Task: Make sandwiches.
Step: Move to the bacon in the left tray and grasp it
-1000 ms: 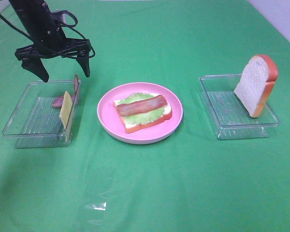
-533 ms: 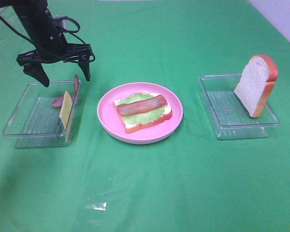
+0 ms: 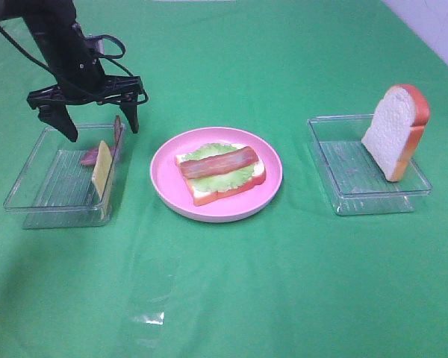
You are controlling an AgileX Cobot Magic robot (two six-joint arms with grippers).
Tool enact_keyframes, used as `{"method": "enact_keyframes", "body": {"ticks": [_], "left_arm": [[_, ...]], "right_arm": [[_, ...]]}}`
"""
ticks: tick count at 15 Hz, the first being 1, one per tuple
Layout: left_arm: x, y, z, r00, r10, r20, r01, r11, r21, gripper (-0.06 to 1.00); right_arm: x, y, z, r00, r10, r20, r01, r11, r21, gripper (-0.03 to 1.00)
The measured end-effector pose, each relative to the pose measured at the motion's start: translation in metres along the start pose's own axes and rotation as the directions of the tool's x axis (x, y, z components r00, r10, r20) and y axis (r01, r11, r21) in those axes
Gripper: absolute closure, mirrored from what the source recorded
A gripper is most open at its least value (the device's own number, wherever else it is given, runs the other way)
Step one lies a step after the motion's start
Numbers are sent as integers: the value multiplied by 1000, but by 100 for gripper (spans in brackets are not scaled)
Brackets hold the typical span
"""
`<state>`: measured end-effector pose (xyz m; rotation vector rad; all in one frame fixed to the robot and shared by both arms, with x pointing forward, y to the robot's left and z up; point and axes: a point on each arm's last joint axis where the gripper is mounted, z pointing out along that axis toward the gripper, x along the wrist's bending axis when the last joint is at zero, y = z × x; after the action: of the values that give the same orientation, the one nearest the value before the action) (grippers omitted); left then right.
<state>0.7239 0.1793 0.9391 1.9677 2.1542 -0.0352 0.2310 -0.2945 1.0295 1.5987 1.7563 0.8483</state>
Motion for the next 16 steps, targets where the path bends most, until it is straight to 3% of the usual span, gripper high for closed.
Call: {"method": "enact_keyframes", "body": {"ticks": [5, 8, 16], "left_arm": [[-1, 4, 0, 1000, -27, 13, 28, 999, -41, 34], [-3, 4, 1, 998, -59, 39, 60, 997, -39, 46], [-7, 5, 5, 993, -82, 86, 85, 996, -39, 48]], "right_arm": [[0, 0, 0, 1000, 0, 0, 0, 1000, 0, -1], [0, 0, 0, 1000, 0, 0, 0, 1000, 0, -1], [0, 0, 0, 1000, 0, 0, 0, 1000, 0, -1]]}}
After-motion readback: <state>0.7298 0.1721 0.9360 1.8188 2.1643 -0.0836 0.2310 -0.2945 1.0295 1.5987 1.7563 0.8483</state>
